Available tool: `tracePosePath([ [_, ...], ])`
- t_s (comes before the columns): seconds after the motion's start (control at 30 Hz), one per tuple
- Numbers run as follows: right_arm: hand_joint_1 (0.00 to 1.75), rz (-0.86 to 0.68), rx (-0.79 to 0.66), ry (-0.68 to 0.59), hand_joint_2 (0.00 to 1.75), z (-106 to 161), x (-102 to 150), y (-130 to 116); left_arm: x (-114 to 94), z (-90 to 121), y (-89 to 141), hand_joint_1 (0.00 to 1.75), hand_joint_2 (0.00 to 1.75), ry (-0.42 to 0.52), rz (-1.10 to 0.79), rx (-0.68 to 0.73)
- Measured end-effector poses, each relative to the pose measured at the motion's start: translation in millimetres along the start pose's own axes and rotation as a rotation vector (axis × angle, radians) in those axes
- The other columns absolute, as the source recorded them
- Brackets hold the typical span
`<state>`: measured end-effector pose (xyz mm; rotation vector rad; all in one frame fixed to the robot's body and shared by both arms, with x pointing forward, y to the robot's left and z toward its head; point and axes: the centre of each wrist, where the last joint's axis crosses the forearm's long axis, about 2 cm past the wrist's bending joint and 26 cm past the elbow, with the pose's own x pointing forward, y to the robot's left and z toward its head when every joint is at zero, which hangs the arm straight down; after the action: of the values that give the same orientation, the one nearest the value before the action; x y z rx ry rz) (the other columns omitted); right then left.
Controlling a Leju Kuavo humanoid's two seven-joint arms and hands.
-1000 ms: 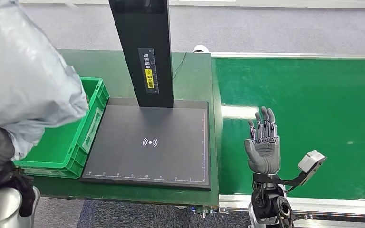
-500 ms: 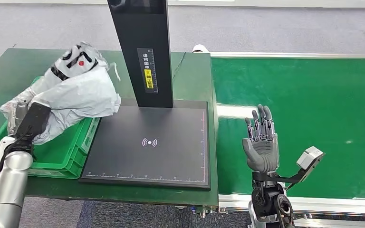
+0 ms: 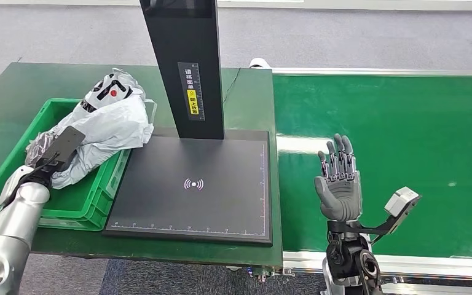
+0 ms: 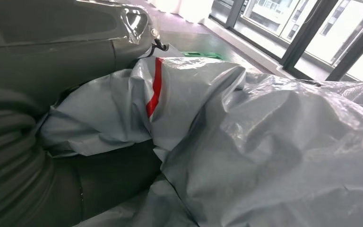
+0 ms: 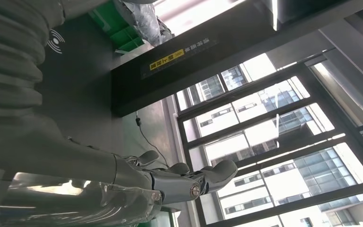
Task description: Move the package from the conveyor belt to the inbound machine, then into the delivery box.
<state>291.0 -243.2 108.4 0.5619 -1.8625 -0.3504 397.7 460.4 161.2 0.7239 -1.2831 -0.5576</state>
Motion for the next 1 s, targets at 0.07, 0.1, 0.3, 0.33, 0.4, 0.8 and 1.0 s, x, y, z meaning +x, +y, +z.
tracePosePath([
  [0.07, 0.00, 0.000, -0.001, 0.000, 1.75, 0.0, 0.1, -0.3, 0.7, -1.7, 1.6, 1.75, 1.75, 0.004, -0.002, -0.002],
  [0.1, 0.00, 0.000, -0.002, 0.000, 1.75, 0.1, 0.2, -0.4, 1.0, -2.3, 1.8, 1.75, 1.75, 0.005, -0.002, -0.003],
  [0.3, 0.00, 0.001, -0.004, -0.002, 1.75, 0.2, 0.5, -1.1, 0.7, -3.7, 1.6, 0.78, 1.75, 0.013, -0.002, -0.008],
  [0.33, 0.00, 0.001, -0.005, -0.001, 1.75, 0.3, 0.5, -1.3, 0.3, -3.6, 1.6, 0.34, 1.75, 0.013, 0.001, -0.006],
  [0.4, 0.00, 0.001, -0.008, -0.001, 1.75, 0.6, 0.4, -1.5, -0.9, -3.1, 1.6, 0.00, 1.75, 0.009, 0.019, 0.003],
  [0.8, 0.00, 0.003, -0.042, 0.002, 1.75, 13.2, 0.8, -2.4, -29.9, 23.8, 20.4, 0.00, 1.75, -0.009, 0.216, 0.150],
  [1.0, 0.00, 0.008, -0.056, 0.000, 1.75, 20.7, 4.4, -3.6, -52.7, 55.1, 28.6, 0.00, 1.75, -0.011, 0.243, 0.242],
])
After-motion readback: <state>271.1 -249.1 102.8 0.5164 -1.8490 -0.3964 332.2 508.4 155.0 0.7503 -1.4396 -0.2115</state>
